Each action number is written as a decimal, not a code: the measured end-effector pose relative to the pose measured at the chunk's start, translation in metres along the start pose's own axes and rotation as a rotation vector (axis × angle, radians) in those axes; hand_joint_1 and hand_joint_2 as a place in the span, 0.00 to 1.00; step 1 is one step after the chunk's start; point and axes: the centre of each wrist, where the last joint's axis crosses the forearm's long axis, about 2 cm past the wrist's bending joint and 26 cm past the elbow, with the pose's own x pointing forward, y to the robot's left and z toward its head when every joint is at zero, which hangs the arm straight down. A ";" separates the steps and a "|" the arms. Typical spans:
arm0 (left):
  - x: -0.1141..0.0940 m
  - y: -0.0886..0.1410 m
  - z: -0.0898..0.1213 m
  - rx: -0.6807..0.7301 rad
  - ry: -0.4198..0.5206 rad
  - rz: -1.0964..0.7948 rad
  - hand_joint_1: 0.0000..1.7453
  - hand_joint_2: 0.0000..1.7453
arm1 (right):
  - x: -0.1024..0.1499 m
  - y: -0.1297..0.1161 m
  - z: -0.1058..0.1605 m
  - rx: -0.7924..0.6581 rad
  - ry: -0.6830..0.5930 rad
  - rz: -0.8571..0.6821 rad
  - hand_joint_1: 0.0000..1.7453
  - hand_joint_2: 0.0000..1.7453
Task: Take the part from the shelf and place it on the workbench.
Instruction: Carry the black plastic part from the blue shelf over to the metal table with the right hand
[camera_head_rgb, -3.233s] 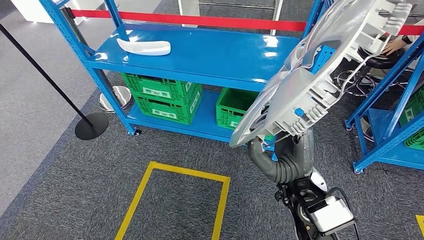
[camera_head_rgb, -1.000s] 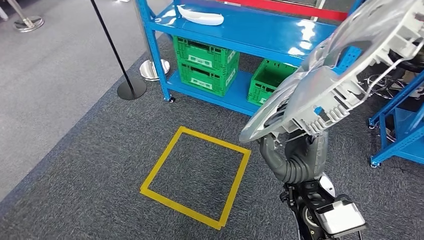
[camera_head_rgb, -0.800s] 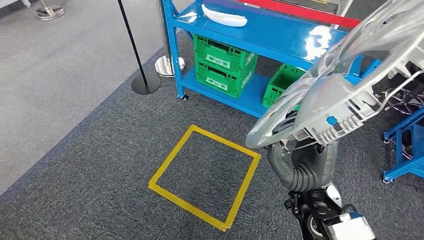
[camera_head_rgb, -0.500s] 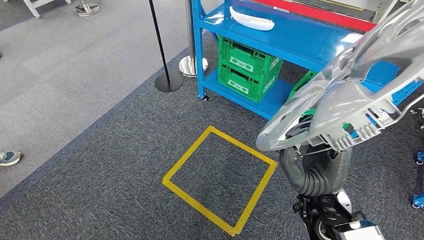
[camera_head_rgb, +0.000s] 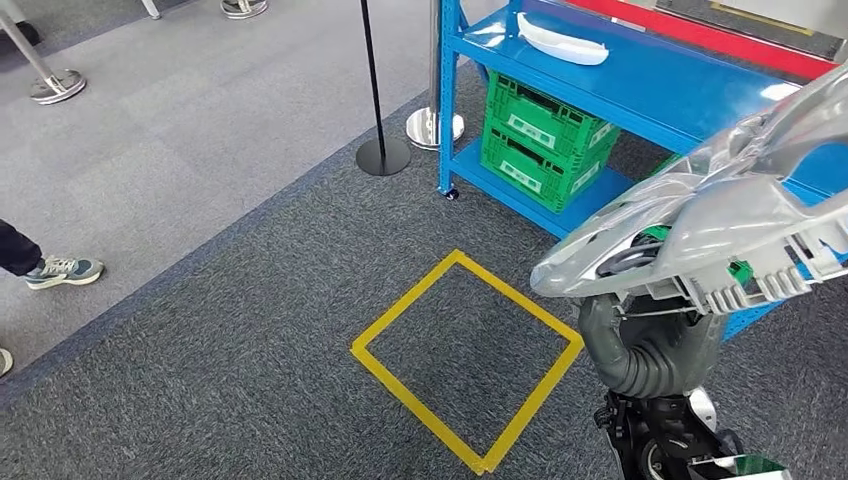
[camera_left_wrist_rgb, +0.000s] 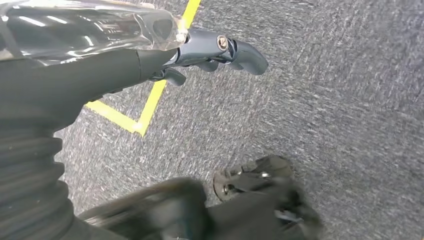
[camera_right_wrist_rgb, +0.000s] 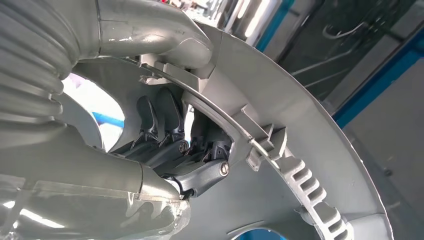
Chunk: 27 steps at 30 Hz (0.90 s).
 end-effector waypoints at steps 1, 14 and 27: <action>0.000 0.001 0.000 0.002 0.001 0.001 0.00 1.00 | 0.000 0.000 0.000 -0.002 -0.004 -0.002 1.00 1.00; -0.003 0.001 0.001 0.005 0.019 0.000 0.00 1.00 | 0.001 -0.006 0.000 -0.020 -0.015 -0.007 1.00 1.00; -0.001 0.000 0.000 -0.004 0.020 -0.012 0.00 1.00 | 0.012 -0.008 0.007 -0.059 -0.019 -0.002 1.00 1.00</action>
